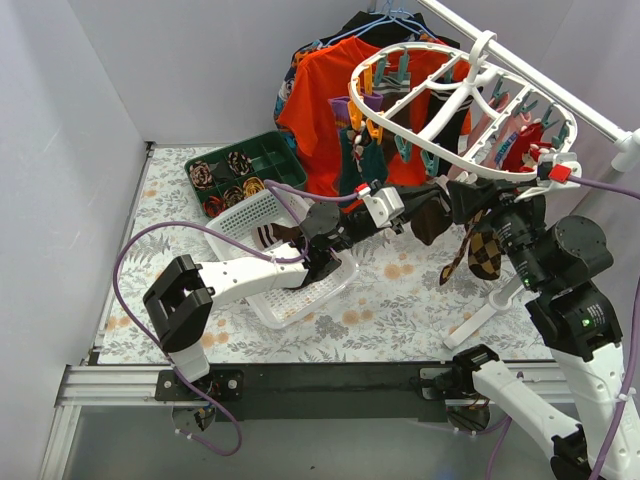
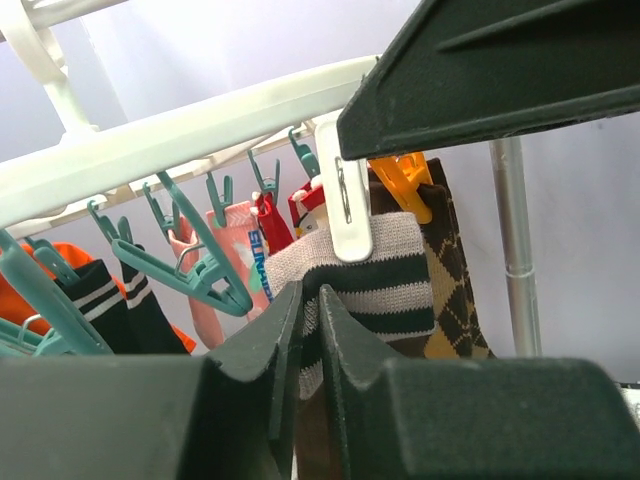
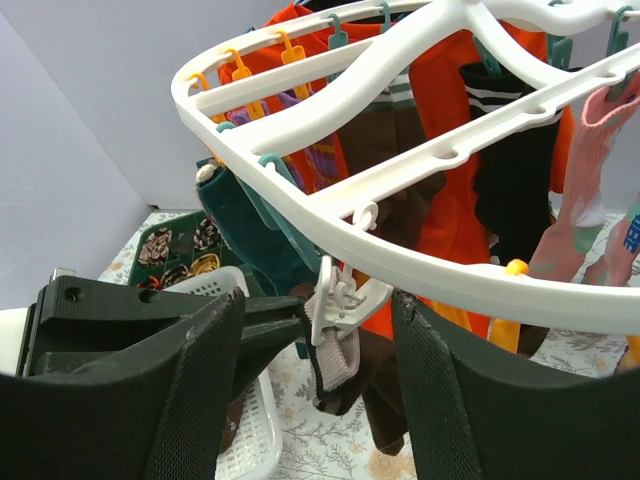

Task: Clip the socks to the hanger
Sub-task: Clamp the sock onto the hanger, then open the clamp at the hanger.

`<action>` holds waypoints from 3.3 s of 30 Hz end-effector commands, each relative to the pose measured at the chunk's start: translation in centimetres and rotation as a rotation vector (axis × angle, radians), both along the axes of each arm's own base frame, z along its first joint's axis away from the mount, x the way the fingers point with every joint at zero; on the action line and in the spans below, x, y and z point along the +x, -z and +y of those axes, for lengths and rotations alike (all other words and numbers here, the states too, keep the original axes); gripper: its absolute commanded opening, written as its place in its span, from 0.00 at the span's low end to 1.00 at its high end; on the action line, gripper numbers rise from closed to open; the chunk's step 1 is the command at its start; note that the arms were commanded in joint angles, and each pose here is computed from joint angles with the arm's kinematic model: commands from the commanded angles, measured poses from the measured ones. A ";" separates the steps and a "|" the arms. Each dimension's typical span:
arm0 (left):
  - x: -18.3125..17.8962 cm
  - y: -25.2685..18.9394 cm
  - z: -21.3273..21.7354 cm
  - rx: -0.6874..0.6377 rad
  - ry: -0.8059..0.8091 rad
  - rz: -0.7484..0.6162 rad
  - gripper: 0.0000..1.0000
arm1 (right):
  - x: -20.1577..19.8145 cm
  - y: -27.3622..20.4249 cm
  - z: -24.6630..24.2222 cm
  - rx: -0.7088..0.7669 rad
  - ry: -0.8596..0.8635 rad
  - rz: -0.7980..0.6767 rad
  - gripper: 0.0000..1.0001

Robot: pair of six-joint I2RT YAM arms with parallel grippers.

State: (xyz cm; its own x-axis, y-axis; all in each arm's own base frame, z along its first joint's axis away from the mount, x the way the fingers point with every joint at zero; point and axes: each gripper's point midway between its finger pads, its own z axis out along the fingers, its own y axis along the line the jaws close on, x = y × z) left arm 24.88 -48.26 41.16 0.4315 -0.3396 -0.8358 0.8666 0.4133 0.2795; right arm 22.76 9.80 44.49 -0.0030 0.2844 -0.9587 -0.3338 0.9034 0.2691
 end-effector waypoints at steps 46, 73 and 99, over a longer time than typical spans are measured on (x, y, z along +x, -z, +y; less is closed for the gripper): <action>4.6 -2.9 1.7 -0.095 -0.013 0.506 0.66 | -2.9 -4.3 2.4 -0.088 -0.200 -0.143 0.65; 2.1 -3.5 1.5 -0.091 0.023 0.339 0.43 | 1.6 -2.1 1.0 -0.032 -0.005 0.028 0.45; -0.1 -3.0 0.2 -0.039 -0.003 0.264 0.43 | 4.4 -0.9 -0.9 -0.006 0.164 -0.007 0.36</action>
